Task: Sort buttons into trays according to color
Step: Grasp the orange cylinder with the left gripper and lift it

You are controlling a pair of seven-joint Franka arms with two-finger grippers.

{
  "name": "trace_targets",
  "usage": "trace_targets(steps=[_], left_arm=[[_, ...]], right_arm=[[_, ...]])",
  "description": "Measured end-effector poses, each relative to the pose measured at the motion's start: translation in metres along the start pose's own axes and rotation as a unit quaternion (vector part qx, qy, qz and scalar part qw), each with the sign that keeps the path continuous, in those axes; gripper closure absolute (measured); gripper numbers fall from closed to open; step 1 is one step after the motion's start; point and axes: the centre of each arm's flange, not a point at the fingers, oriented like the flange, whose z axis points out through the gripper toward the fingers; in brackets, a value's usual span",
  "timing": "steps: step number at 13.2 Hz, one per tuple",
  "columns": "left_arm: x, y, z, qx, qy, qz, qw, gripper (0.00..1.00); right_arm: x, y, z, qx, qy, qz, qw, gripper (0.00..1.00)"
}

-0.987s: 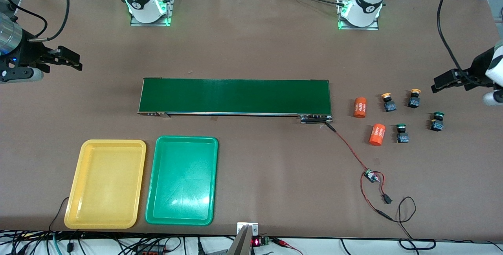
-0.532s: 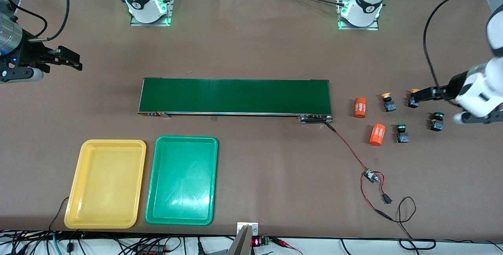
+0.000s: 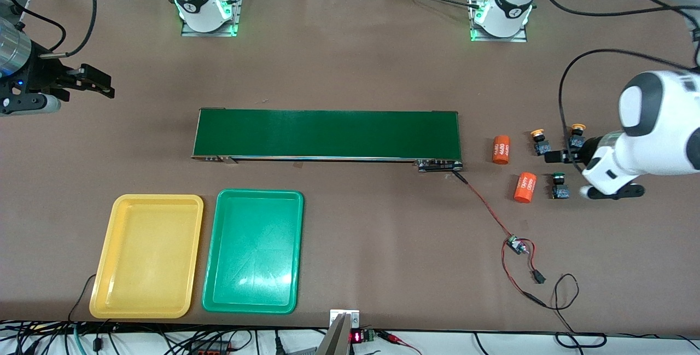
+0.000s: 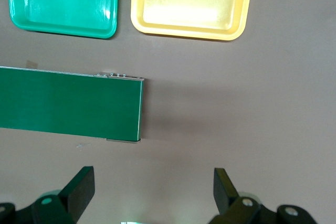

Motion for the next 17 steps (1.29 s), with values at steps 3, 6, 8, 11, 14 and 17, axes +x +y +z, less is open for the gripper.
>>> trace_targets(steps=[3,6,8,11,14,17], left_arm=[[0.009,-0.001,0.067,0.002,0.03,0.076,0.997,0.0],[0.024,-0.002,0.098,0.007,0.058,0.152,0.987,0.0],[0.029,0.008,0.111,0.007,0.069,0.186,0.98,0.0],[0.036,0.013,0.13,0.008,0.079,0.215,0.973,0.0],[0.038,0.007,0.15,0.005,0.069,0.221,0.973,0.0],[0.04,0.005,0.15,0.005,0.071,0.222,0.973,0.31]], right_arm=[[0.0,0.0,0.0,0.0,-0.001,0.0,1.0,0.0],[0.0,0.0,0.0,0.0,-0.001,0.0,1.0,0.0],[0.0,0.0,0.0,0.0,-0.002,0.0,1.0,0.0],[0.0,0.0,0.0,0.0,-0.002,0.0,1.0,0.0],[-0.001,0.0,0.001,0.0,-0.003,0.0,1.0,0.0],[-0.001,0.0,0.001,0.0,-0.003,0.0,1.0,0.0]])
